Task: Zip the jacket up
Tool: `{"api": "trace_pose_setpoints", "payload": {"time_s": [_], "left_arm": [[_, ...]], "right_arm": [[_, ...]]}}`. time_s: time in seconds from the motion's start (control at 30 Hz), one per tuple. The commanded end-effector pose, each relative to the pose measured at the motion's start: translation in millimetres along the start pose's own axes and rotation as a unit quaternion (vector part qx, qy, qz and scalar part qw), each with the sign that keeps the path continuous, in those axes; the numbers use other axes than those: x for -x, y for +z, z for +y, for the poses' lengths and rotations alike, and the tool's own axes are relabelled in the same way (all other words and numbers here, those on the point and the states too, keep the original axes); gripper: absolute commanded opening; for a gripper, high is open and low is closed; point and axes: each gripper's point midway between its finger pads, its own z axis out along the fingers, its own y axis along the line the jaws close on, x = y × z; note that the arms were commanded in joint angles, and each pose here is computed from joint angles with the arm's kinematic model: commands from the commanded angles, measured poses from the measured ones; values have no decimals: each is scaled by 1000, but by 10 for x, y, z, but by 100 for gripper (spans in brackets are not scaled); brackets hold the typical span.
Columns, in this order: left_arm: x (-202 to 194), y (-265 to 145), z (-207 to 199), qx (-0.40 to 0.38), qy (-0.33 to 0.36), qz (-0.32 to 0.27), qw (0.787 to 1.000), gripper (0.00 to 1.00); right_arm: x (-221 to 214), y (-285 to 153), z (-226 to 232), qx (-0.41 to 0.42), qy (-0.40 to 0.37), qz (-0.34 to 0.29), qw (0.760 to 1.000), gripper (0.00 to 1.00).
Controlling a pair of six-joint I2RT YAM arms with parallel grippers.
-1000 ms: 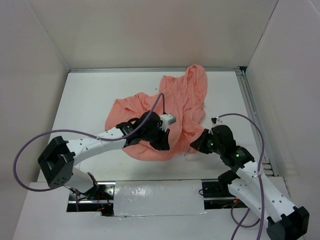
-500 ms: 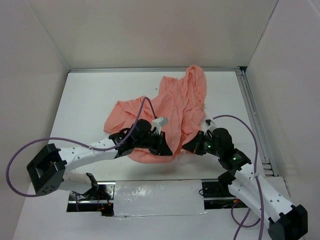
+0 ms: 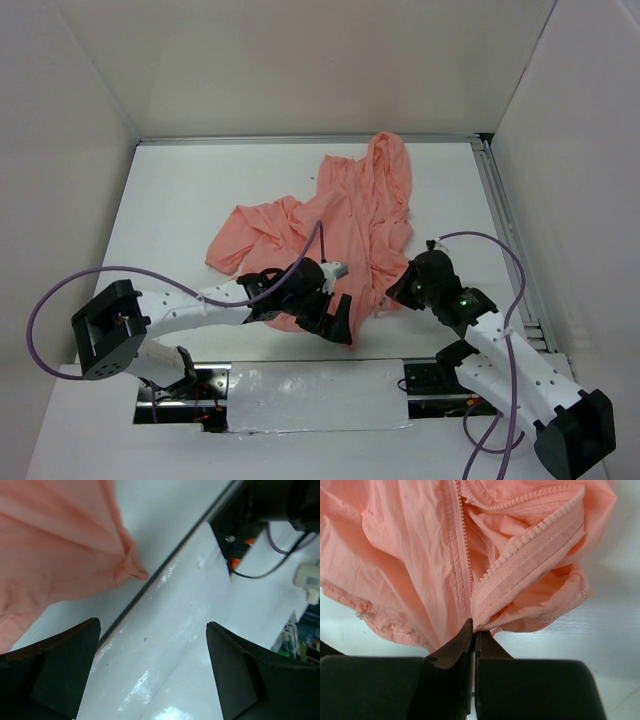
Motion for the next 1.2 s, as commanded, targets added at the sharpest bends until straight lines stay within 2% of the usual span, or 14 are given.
{"api": "trace_pose_setpoints", "payload": {"time_s": [0.0, 0.17, 0.3, 0.53, 0.7, 0.87, 1.03, 1.17], "left_arm": [[195, -33, 150, 73, 5, -22, 997, 99], [260, 59, 416, 162, -17, -7, 987, 99], [232, 222, 277, 123, -5, 16, 992, 99], [168, 416, 392, 157, -20, 34, 987, 97], [153, 451, 324, 164, -34, 31, 985, 96], [122, 491, 362, 194, -64, 28, 979, 87], [66, 551, 433, 232, -68, 34, 970, 86], [21, 552, 539, 272, -85, 31, 958, 78]], "right_arm": [[191, -89, 86, 0, 1, -33, 999, 0], [178, -103, 77, 7, 4, -38, 999, 0], [151, -85, 43, 3, 11, -37, 999, 0], [149, -72, 18, 2, 17, -41, 999, 0], [117, -44, -31, -5, 22, -39, 999, 0], [100, -33, -37, -3, 30, -40, 999, 0], [76, -16, -89, -11, 36, -39, 999, 0], [72, -22, -96, -10, 38, -41, 998, 0]]}}
